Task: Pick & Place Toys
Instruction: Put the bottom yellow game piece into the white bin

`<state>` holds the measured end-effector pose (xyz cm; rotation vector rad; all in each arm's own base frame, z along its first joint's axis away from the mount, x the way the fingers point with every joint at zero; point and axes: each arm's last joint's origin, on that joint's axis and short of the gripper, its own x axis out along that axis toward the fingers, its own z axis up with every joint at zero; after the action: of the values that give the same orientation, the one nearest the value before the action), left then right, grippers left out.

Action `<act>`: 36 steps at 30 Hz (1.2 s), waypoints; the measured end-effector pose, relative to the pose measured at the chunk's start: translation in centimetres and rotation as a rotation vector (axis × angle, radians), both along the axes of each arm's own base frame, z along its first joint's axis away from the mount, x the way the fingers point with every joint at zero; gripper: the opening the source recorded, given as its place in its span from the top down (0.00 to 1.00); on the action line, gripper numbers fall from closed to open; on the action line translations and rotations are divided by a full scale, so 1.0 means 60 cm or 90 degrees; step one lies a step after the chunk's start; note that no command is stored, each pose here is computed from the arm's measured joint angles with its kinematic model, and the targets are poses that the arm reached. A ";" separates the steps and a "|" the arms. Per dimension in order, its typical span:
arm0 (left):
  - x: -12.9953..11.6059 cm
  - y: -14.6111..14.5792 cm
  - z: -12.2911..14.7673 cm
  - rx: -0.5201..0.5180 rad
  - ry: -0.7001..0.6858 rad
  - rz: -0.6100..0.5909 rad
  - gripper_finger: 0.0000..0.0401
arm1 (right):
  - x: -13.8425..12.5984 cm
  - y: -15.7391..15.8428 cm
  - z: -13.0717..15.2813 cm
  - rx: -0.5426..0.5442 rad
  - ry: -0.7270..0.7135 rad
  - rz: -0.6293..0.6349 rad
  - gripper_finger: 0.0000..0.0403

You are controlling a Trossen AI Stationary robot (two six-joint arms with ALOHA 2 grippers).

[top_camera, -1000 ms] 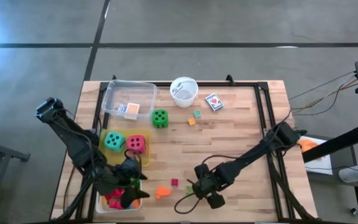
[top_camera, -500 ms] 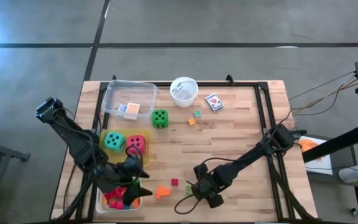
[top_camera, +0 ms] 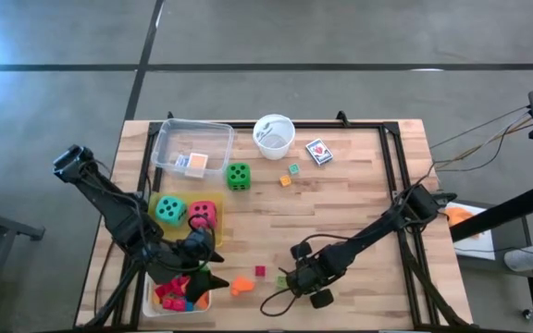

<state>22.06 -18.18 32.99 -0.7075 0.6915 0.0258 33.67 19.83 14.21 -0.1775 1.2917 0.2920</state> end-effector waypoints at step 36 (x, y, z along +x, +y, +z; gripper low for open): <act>0.137 0.126 -0.012 -0.328 -0.022 0.303 0.08 | -0.018 -0.065 0.321 -0.010 -0.438 -0.335 0.68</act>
<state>30.31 -10.63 32.30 -1.3554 0.4836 0.2792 32.57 15.94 33.48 0.0547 0.6197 -0.2226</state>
